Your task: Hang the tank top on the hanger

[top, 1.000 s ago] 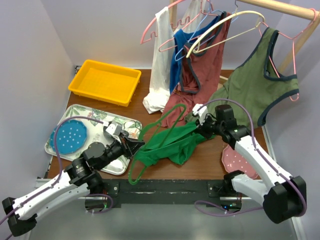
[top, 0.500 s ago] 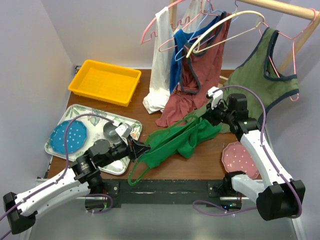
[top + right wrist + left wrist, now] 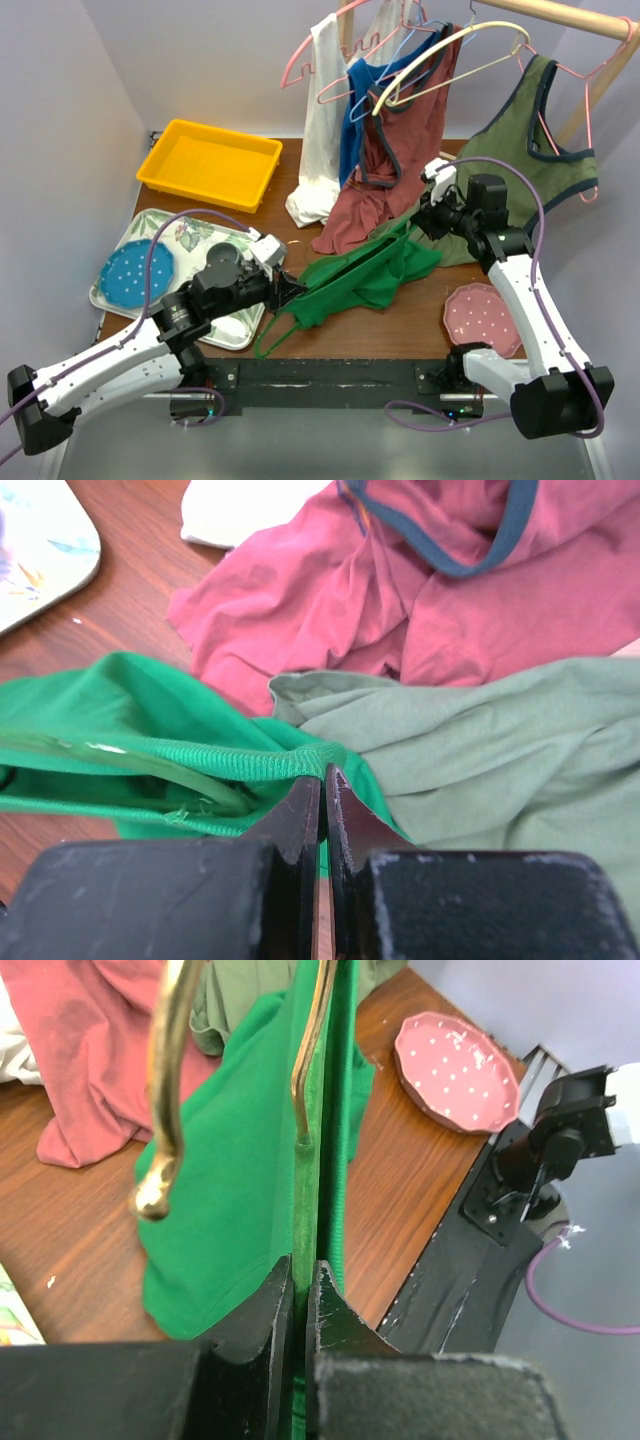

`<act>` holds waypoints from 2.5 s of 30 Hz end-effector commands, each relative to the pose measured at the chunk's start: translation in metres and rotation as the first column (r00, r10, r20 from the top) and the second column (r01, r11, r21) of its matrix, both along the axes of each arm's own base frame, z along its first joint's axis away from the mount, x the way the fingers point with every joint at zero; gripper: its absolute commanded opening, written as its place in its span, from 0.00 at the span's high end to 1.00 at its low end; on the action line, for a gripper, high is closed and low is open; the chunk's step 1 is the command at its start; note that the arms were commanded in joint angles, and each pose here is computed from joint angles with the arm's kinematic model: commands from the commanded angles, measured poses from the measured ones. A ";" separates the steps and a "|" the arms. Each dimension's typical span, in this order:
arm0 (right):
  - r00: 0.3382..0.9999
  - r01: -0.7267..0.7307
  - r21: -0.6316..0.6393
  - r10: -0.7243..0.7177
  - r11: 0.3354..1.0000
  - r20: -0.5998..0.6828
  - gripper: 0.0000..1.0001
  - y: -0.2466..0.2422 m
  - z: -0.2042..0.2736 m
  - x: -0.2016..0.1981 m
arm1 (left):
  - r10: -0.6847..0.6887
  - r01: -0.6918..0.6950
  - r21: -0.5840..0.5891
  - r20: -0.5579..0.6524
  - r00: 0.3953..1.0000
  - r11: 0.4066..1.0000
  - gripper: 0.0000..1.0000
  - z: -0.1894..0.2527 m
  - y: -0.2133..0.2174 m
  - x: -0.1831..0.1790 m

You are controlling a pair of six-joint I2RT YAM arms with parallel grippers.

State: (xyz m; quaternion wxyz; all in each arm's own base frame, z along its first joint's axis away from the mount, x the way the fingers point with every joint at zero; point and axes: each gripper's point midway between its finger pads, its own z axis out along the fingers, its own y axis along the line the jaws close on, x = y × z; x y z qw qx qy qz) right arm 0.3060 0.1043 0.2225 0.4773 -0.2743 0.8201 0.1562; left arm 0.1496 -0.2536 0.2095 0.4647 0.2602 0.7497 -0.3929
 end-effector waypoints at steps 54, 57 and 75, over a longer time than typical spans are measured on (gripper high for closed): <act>0.824 -0.554 -0.269 0.566 0.788 -0.038 0.09 0.014 0.101 -0.168 | -0.424 0.367 0.214 0.411 0.807 0.906 1.00 0.182 -0.033 -0.013; 0.808 -0.583 -0.249 0.584 0.774 -0.077 0.11 0.015 0.086 -0.175 | -0.433 0.373 0.220 0.438 0.788 0.902 1.00 0.187 -0.033 -0.013; 0.654 -0.749 0.053 0.749 0.661 -0.101 0.91 0.063 0.093 -0.216 | -0.521 0.491 0.202 0.491 0.698 0.847 1.00 0.195 -0.072 -0.010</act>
